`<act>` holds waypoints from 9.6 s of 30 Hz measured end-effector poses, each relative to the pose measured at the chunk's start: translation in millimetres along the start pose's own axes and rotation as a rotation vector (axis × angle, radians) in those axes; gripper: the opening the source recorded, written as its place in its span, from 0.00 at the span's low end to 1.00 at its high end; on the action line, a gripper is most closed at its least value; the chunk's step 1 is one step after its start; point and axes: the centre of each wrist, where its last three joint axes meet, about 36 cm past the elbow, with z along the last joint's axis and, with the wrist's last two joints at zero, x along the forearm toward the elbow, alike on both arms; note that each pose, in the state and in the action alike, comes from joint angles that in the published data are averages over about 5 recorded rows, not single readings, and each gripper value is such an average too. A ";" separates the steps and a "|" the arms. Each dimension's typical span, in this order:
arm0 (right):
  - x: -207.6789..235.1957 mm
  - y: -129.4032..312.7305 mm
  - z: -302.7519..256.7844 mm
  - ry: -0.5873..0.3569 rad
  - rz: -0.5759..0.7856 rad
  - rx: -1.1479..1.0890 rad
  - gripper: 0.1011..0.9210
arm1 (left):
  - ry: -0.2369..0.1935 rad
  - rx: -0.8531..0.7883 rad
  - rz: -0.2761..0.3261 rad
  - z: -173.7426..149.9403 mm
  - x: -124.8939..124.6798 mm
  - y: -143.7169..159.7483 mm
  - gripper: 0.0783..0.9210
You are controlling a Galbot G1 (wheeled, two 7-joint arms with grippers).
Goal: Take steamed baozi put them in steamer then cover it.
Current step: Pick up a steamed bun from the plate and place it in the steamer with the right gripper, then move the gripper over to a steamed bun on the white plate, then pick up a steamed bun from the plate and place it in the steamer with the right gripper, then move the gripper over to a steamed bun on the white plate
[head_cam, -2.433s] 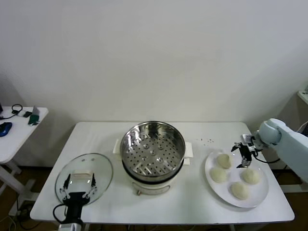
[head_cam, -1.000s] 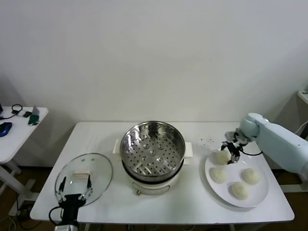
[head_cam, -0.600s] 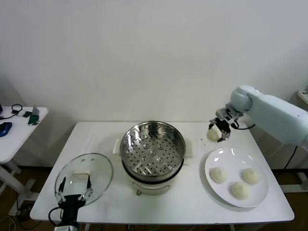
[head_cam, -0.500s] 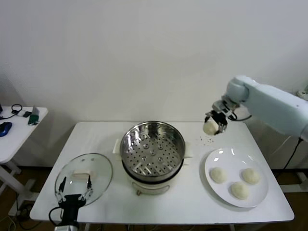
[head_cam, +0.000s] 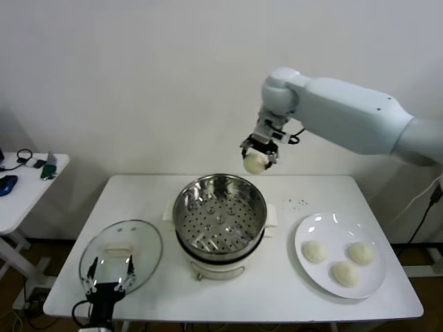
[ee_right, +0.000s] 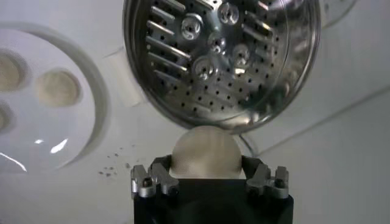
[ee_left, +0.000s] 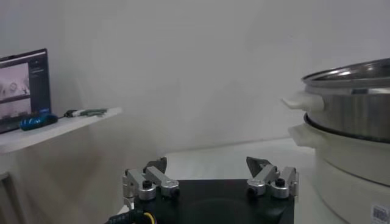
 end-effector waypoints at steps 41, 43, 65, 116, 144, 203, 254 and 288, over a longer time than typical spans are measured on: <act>-136.6 -88.3 -86.0 -0.019 -0.149 0.356 0.88 | 0.006 -0.003 -0.017 -0.9 2.6 10.6 0.88; -133.7 -87.7 -84.6 -0.020 -0.150 0.354 0.88 | 0.007 -0.004 -0.018 -0.8 2.9 10.9 0.88; -7.7 42.9 23.8 -0.103 -0.009 -0.202 0.88 | -0.005 -0.007 -0.005 -7.0 -2.2 8.5 0.88; -209.5 311.8 -44.7 -0.098 -0.179 -1.143 0.88 | 0.026 -0.022 -0.021 1.0 4.7 15.4 0.88; -216.2 316.4 -35.1 -0.120 -0.154 -1.211 0.72 | 0.026 -0.026 -0.013 -0.1 6.4 13.6 0.88; -114.7 -45.7 -127.8 -0.219 -0.010 -1.029 0.72 | -0.004 -0.072 0.061 -17.8 20.7 14.5 0.88; -37.7 203.7 -36.6 -0.203 -0.008 -0.999 0.88 | 0.002 -0.082 0.005 -25.3 11.9 16.4 0.88; -188.0 401.5 -69.2 -0.131 -0.231 -1.146 0.88 | 0.029 -0.103 0.016 -26.2 16.6 4.9 0.88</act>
